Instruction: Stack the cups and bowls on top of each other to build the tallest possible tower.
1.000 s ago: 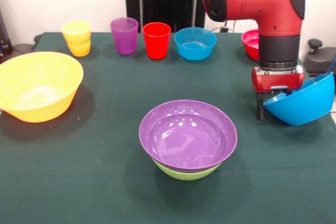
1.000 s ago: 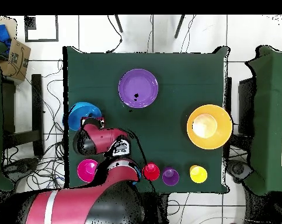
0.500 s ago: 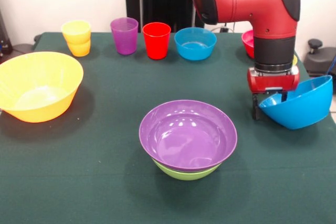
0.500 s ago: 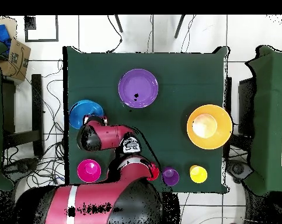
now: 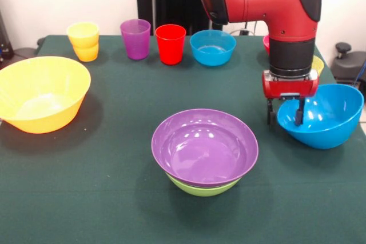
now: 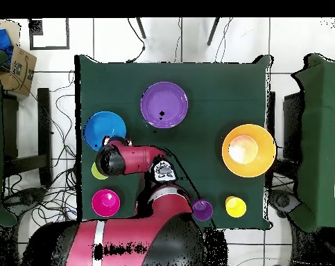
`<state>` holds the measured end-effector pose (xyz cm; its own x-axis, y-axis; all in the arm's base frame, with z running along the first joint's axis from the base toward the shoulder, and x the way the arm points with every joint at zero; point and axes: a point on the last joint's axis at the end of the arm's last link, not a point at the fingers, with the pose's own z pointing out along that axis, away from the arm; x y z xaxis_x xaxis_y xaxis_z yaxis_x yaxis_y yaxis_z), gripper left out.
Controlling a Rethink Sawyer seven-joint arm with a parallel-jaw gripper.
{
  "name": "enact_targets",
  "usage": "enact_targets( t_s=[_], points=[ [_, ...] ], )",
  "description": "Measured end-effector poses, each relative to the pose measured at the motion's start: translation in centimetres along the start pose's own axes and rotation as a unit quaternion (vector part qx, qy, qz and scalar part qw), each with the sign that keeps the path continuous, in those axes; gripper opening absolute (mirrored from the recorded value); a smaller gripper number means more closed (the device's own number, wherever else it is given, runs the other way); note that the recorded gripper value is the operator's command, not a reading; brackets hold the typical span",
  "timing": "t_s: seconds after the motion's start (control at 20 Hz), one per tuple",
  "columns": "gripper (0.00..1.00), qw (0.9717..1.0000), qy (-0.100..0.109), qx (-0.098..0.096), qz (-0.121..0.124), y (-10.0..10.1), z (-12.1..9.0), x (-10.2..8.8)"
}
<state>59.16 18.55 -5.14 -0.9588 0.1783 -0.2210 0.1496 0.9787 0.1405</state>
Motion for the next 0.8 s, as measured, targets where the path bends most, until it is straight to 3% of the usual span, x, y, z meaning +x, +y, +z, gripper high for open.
enact_targets(
  t_s=[0.8],
  points=[
    [1.0, 0.9981, 0.058, 0.017, 0.01, -1.3, -3.2, -1.7]
  ],
)
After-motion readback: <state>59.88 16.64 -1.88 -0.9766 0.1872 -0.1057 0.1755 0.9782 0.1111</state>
